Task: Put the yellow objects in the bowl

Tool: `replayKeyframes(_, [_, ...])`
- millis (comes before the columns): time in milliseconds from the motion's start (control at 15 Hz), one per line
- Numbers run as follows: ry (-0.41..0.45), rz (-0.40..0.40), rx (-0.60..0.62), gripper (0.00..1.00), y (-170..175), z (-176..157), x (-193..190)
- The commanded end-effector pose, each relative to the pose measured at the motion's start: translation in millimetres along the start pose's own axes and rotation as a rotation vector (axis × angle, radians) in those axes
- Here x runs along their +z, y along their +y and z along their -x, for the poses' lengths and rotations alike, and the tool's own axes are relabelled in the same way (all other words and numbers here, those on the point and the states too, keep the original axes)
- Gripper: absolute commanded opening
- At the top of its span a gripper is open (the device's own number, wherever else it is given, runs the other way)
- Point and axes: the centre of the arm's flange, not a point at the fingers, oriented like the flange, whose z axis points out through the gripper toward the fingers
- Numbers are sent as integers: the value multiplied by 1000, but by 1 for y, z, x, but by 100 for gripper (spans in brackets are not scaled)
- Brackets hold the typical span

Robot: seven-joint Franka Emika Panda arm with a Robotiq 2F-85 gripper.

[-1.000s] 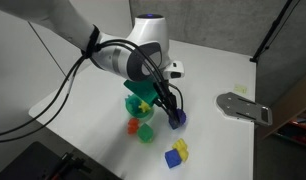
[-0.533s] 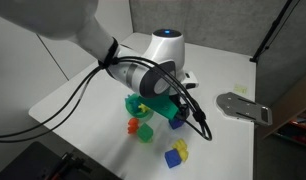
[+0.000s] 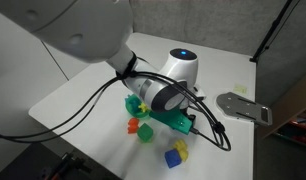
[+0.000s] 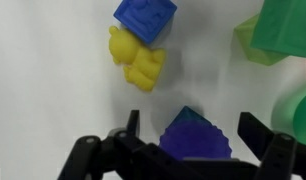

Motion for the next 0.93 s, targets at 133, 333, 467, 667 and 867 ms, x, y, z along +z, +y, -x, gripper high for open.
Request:
replayKeyframes(133, [2, 15, -40, 100, 15, -11, 34])
replayKeyframes(333, [-16, 19, -37, 100, 20, -11, 50])
replayKeyframes(467, [-32, 30, -37, 100, 24, -10, 60])
replayKeyframes(667, [-52, 40, -60, 100, 31, -10, 72])
replayKeyframes(867, [-65, 58, -77, 100, 36, -9, 84])
